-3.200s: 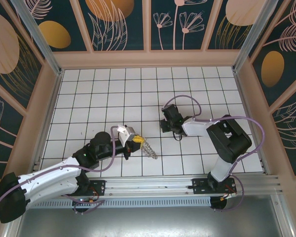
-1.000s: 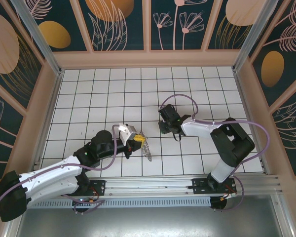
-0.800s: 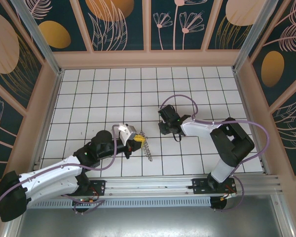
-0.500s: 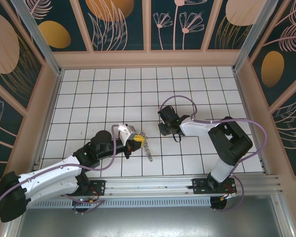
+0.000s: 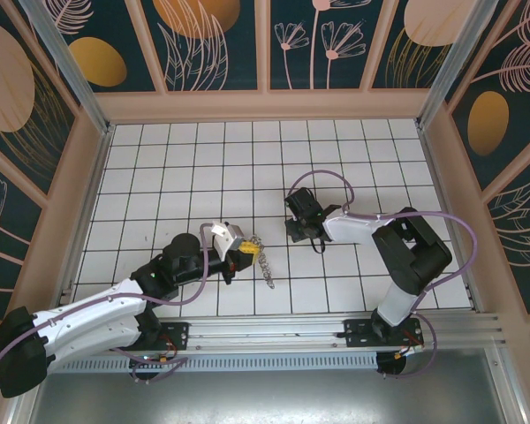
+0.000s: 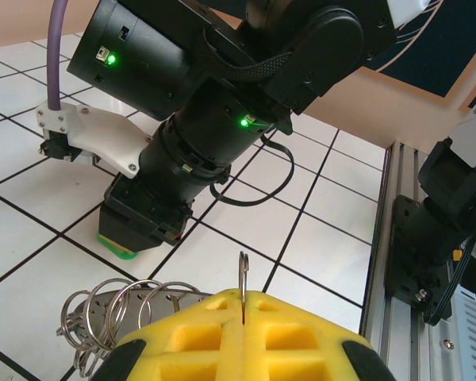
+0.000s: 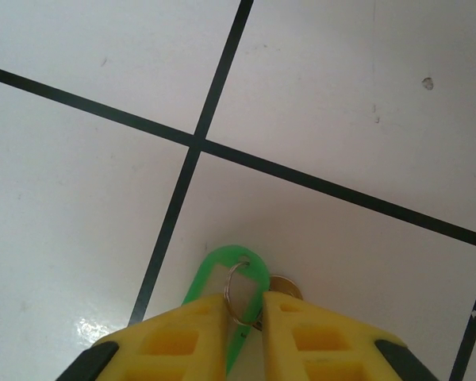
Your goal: Put the keys on the keyring
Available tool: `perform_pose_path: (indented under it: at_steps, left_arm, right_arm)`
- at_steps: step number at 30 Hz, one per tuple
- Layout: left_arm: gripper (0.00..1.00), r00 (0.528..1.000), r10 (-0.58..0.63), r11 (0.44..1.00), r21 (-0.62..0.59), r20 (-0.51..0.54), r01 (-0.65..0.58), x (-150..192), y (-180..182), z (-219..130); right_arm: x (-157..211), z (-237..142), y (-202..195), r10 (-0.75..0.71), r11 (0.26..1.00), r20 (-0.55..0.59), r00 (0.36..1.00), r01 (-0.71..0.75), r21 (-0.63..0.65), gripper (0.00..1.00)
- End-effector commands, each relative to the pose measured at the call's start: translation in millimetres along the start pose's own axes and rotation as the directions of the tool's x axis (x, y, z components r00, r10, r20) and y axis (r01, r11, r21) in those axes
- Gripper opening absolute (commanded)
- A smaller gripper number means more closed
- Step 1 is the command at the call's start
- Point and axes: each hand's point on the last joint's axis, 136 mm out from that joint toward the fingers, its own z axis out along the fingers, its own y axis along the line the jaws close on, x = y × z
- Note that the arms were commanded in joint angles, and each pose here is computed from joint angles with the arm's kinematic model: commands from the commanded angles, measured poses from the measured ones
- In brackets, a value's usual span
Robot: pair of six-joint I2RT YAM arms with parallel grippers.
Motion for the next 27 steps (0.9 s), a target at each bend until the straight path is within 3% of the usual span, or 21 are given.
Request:
perform_pose_path:
  at_steps: [1, 11, 27]
  left_arm:
    - [0.0, 0.997, 0.031, 1.0, 0.005, 0.072, -0.031, -29, -4, -1]
    - [0.0, 0.997, 0.029, 1.0, 0.005, 0.073, -0.03, -29, -4, -2]
    - [0.0, 0.998, 0.021, 1.0, 0.006, 0.066, -0.021, -25, -4, -2]
  right_arm:
    - [-8, -1, 1, 0.009, 1.0, 0.014, 1.0, -0.008, -0.012, 0.18]
    - [-11, -10, 2, 0.013, 1.0, 0.029, 1.0, -0.012, -0.028, 0.0]
    - [-2, -17, 2, 0.036, 0.998, 0.029, 0.999, -0.034, -0.052, 0.03]
